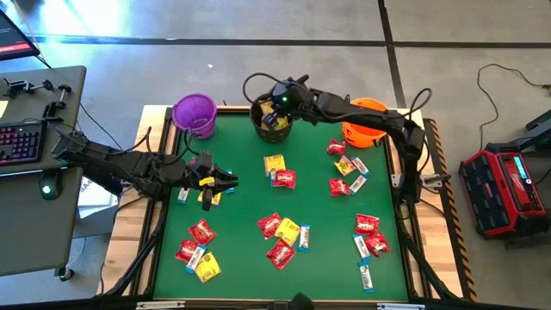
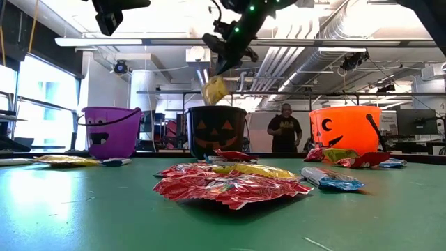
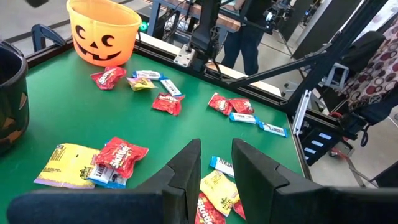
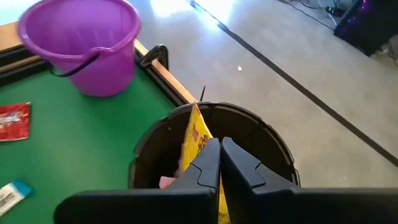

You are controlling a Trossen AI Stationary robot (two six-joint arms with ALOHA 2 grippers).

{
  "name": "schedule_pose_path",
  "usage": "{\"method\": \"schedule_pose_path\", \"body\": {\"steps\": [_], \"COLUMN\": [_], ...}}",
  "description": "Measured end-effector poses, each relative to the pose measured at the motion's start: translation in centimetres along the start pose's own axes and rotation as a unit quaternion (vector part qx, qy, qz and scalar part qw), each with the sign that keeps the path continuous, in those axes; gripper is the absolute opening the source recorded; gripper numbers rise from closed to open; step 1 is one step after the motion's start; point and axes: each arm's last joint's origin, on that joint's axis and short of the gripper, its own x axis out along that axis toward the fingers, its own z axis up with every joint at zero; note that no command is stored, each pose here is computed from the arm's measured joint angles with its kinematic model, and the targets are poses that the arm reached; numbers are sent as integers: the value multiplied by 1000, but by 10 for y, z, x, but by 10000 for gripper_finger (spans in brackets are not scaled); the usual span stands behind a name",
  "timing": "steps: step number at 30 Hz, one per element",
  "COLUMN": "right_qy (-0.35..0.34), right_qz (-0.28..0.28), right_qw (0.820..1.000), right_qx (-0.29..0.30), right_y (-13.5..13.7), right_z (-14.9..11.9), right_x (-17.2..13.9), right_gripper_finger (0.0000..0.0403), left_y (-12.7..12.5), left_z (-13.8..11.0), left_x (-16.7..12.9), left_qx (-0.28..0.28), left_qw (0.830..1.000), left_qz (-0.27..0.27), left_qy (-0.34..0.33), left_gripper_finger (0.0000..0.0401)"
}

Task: Sort candy by brand, put in halloween buckets
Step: Put the yellow candy pack into the black bucket

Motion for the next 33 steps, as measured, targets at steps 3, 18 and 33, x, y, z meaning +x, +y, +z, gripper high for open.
{"method": "schedule_pose_path", "body": {"steps": [3,18,33], "right_qy": [5,27,40], "right_qz": [-5,-18,-6], "right_qw": [1000,999,998], "right_qx": [6,38,38], "right_y": [-3,-4,0], "right_z": [-2,-12,-10], "right_x": [6,26,9], "right_gripper_finger": [0,0,109], "left_y": [0,0,0], "left_z": [0,0,0], "left_x": [0,0,0], "left_qx": [0,0,1], "left_qw": [1000,1000,1000], "left_qz": [0,1,1], "left_qy": [0,2,2], "left_gripper_finger": [80,80,80]}}
